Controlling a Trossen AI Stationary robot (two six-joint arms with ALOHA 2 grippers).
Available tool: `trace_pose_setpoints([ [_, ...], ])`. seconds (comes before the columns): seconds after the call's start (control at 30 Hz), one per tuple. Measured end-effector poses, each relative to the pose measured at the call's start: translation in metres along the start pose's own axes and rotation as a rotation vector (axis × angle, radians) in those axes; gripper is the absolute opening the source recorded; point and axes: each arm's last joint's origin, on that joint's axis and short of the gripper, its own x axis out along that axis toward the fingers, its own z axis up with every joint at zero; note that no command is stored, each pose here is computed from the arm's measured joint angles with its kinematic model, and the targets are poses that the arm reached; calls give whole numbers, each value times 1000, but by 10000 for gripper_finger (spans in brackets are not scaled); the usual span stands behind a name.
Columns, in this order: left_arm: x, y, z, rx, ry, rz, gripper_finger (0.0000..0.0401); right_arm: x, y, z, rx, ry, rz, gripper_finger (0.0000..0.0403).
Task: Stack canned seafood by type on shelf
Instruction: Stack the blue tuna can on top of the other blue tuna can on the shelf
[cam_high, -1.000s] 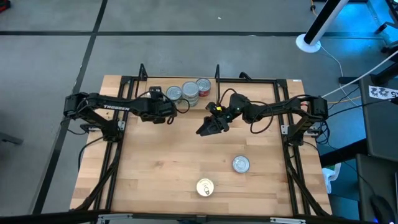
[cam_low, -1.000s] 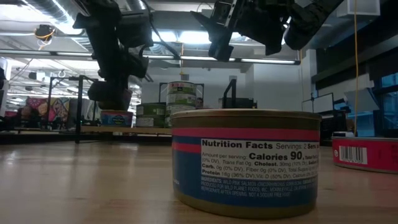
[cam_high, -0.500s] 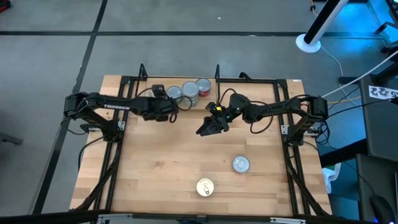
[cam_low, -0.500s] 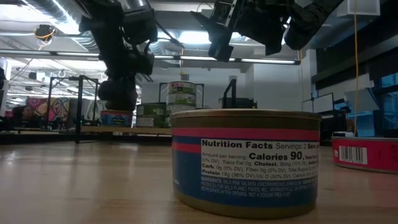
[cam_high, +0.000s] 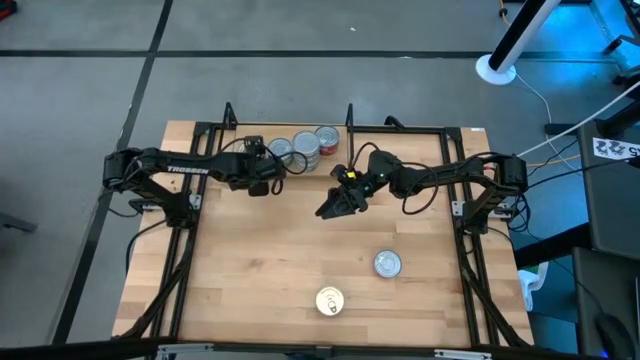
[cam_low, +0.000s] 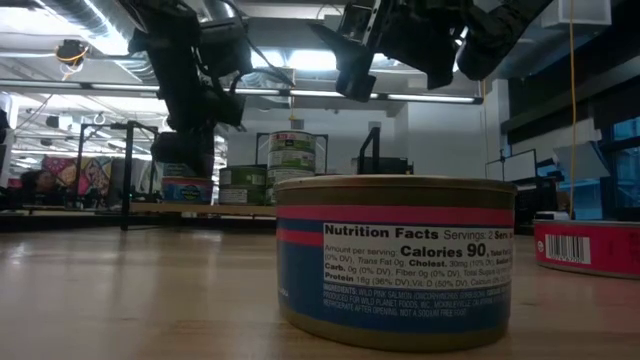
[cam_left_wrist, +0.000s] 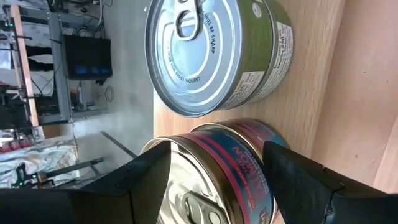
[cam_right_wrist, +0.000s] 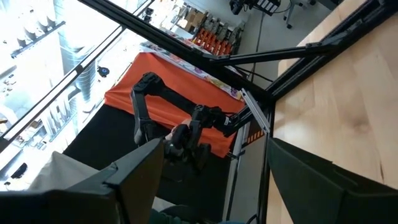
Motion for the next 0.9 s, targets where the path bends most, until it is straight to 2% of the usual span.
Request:
trace_pose_setpoints([
  [0.17,-5,-2,2,1,-19,-3,250,0,-1,0,2,0,-4,289],
  [0.43,-35,4,13,-15,-122,5,250,0,0,0,-13,-5,1,289],
  [0.57,-57,6,20,-102,-194,-6,250,-1,2,1,-31,-4,-2,289],
  [0.73,-94,3,29,-288,-333,-64,250,-4,19,2,-101,-5,1,289],
  [0.8,-109,0,32,-370,-387,-131,250,-5,24,-1,-131,-4,-37,289],
  [0.9,-129,-7,36,-504,-457,-305,250,-6,34,-11,-183,19,-133,289],
])
